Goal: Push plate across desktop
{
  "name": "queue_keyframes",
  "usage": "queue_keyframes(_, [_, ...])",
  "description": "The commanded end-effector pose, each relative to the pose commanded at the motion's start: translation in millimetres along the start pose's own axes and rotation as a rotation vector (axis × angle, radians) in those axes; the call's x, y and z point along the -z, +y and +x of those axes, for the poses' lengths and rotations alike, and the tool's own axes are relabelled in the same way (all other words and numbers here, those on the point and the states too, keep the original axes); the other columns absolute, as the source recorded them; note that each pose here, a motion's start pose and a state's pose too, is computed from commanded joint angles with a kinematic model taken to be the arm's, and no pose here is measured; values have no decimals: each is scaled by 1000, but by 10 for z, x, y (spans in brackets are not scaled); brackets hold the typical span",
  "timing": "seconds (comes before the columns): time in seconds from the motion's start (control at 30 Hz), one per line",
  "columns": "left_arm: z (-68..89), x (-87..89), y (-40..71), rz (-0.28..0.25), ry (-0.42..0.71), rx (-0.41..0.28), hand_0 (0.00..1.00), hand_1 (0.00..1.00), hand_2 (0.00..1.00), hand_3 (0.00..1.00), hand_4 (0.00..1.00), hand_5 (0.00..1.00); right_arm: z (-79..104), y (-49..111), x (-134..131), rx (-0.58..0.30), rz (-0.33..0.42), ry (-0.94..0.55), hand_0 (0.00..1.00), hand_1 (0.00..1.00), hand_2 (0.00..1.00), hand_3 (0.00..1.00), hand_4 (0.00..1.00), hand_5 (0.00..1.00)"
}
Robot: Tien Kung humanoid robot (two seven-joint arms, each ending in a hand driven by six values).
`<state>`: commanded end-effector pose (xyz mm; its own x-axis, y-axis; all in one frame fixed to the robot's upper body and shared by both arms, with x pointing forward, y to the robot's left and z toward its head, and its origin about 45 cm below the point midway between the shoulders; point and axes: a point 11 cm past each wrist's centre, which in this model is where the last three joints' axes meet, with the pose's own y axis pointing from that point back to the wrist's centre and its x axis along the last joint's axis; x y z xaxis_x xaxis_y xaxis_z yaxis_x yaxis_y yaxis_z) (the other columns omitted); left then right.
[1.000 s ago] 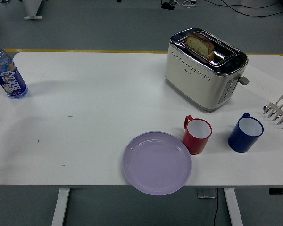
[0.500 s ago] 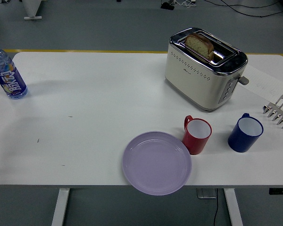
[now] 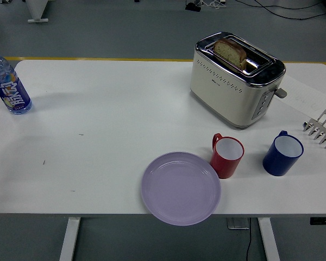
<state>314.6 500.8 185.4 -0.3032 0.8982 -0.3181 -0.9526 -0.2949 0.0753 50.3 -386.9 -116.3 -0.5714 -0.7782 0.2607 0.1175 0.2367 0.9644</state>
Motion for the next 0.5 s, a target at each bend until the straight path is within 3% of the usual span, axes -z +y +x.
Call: queue_keyframes(0.5, [19,-8,7,-4,1,-6,673,710,688,656,564,998,-8,2,2,1,0,-3,671,664,763,803,535,567])
